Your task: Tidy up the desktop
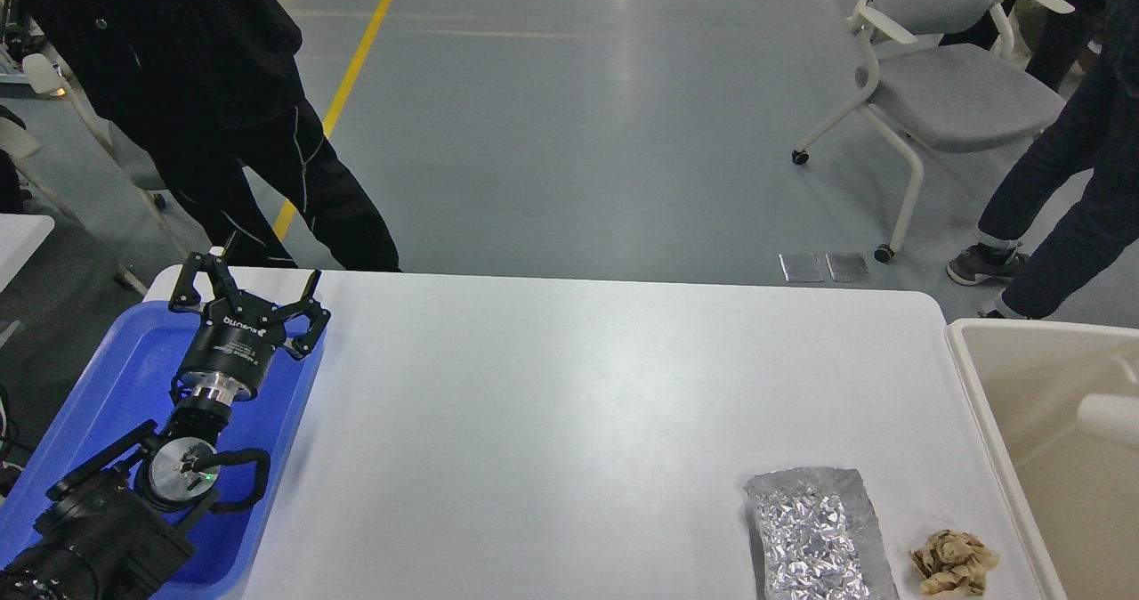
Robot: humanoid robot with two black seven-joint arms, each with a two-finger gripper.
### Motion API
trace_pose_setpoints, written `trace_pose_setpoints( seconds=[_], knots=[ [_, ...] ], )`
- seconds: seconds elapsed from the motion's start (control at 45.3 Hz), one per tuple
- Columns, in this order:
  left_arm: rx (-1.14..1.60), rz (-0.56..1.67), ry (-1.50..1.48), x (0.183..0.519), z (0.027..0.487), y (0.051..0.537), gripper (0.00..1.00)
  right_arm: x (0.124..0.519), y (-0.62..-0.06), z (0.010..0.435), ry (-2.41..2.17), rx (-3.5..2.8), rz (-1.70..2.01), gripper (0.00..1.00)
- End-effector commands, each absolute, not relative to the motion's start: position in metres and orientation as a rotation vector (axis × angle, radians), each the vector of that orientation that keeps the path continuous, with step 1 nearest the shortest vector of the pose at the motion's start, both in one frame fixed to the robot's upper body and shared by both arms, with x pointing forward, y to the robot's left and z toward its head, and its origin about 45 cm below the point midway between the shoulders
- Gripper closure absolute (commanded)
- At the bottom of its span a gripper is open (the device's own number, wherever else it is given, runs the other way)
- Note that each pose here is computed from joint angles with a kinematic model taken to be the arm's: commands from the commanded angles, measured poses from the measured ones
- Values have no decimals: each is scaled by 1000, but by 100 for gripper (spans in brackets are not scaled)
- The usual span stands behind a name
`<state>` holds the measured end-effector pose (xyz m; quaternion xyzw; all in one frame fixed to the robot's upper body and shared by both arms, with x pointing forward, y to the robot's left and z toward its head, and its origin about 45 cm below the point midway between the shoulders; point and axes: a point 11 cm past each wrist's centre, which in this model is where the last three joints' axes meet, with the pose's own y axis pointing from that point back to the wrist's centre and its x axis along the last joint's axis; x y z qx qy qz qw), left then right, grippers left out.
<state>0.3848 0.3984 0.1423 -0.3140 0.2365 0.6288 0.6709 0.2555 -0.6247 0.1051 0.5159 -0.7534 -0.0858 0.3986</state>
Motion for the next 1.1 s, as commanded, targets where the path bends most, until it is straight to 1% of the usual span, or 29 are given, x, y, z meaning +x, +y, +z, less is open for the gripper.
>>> trace_pose_setpoints(
  seconds=[0.0,0.64,0.662,0.728,0.794,0.86,0.904,0.926,1.015,1.081],
  knots=[
    [-708,1416,532,385,143,398,0,239,-610,73,-1969,1154,-220,100],
    [-707,1418,532,385,142,398,0,238,-605,67,-2001,1087,-215,100],
    [-706,1419,533,385,142,399,0,239,-605,68,-2002,1086,-213,97],
    [-706,1419,533,385,142,399,0,239,-605,68,-2005,1082,-211,72],
    [-707,1417,533,385,142,398,0,239,-605,68,-2005,1082,-209,52],
    [-708,1419,534,385,142,399,0,240,-605,68,-2008,1084,-210,41],
    [-708,1416,532,385,143,398,0,239,-604,67,-2005,1087,-210,28],
    [-706,1419,533,385,142,399,0,241,-601,65,-2004,1094,-214,24],
    [-707,1418,532,385,142,398,0,242,-597,62,-2004,1101,-217,22],
    [-708,1416,532,385,143,398,0,243,-596,62,-2004,1101,-217,19]
  ],
)
